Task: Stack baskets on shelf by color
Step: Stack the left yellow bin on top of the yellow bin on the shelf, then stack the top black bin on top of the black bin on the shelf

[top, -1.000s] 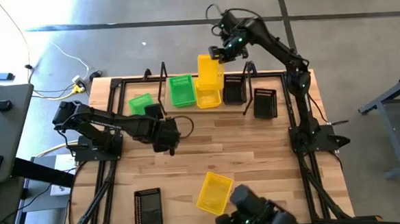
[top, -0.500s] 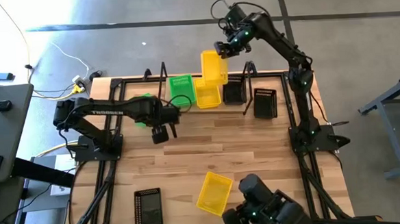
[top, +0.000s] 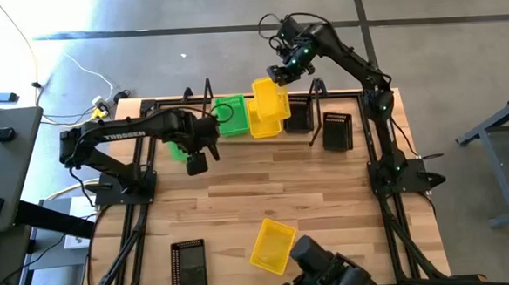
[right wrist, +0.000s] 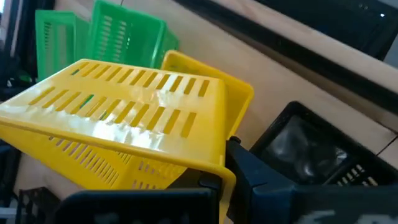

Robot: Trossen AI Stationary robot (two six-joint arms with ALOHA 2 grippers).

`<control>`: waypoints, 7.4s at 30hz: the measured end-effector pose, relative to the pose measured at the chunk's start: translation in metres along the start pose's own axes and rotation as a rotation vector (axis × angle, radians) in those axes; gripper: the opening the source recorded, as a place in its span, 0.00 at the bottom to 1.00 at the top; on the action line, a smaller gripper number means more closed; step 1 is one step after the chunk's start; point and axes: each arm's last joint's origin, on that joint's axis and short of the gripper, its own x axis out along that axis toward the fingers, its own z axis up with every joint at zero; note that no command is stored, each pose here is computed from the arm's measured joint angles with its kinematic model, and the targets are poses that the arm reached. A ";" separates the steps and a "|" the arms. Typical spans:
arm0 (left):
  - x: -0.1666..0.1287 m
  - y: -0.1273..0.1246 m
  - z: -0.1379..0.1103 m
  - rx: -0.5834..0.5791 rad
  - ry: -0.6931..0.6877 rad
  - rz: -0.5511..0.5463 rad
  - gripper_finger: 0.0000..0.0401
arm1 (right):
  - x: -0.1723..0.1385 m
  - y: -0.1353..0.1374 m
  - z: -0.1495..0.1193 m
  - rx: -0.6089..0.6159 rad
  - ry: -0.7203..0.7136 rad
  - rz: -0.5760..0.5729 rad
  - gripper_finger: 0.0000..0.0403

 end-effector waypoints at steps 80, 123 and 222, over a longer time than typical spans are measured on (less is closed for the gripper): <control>-0.009 0.006 -0.033 0.061 -0.133 -0.191 0.56 | 0.068 0.058 -0.031 -0.215 0.176 -0.081 0.23; -0.043 0.008 -0.065 0.141 -0.312 -0.157 0.56 | 0.090 0.190 -0.177 -0.659 0.189 -0.373 0.23; -0.042 0.013 -0.063 -0.222 -0.302 -0.041 0.56 | 0.081 -0.040 -0.273 -0.750 0.345 -0.694 0.01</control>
